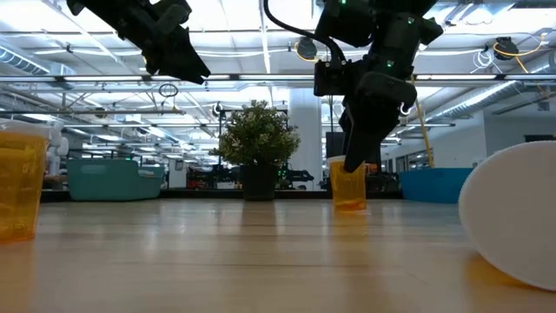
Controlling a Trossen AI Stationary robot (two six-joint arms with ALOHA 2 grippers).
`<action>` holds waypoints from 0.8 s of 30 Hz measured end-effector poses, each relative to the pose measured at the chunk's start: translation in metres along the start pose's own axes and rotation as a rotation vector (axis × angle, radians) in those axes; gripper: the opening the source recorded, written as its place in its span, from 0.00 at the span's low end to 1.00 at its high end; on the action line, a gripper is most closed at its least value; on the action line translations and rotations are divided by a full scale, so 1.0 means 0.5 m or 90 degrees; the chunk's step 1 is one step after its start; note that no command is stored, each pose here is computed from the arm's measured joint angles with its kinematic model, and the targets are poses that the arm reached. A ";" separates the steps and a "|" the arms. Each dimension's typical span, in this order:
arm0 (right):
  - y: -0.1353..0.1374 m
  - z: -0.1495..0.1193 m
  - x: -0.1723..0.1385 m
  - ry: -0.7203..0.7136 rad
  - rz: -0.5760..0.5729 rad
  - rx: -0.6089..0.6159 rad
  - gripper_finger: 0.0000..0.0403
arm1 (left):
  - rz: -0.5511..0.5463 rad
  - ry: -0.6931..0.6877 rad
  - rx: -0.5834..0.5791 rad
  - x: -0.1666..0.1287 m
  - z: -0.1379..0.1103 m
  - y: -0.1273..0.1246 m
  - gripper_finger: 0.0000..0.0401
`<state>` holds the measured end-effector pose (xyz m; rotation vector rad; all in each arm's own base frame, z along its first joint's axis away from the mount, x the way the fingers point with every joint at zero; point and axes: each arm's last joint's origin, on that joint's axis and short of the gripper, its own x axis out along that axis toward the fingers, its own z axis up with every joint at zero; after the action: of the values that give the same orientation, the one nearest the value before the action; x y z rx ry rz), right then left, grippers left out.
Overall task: Pick and place medicine bottles into bin by pill shape (circle, oval)
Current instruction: Put the big orange pill bottle into the blue bin
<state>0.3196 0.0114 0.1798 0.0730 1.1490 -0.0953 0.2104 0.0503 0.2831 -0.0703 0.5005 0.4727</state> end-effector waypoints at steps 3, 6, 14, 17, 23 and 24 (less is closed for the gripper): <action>-0.008 -0.001 -0.001 0.007 -0.004 0.001 0.52 | 0.000 0.000 0.000 0.000 0.000 0.000 0.54; -0.018 -0.005 -0.005 0.021 -0.010 0.003 0.53 | 0.000 0.000 0.000 0.000 0.000 0.000 0.54; -0.050 -0.016 -0.048 0.034 -0.068 0.014 0.53 | 0.000 0.000 0.000 0.000 0.000 0.000 0.54; -0.068 -0.022 -0.078 0.031 -0.099 0.021 0.53 | 0.000 0.000 0.000 0.000 0.000 0.000 0.54; -0.121 -0.039 -0.144 0.021 -0.149 0.043 0.53 | 0.000 -0.001 0.000 0.000 0.000 0.000 0.54; -0.132 -0.042 -0.154 0.018 -0.154 0.046 0.53 | 0.000 -0.002 -0.001 0.000 0.001 0.000 0.54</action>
<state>0.2616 -0.0490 0.2409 -0.0009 1.1796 -0.3520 0.2105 0.0503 0.2834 -0.0705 0.4973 0.4731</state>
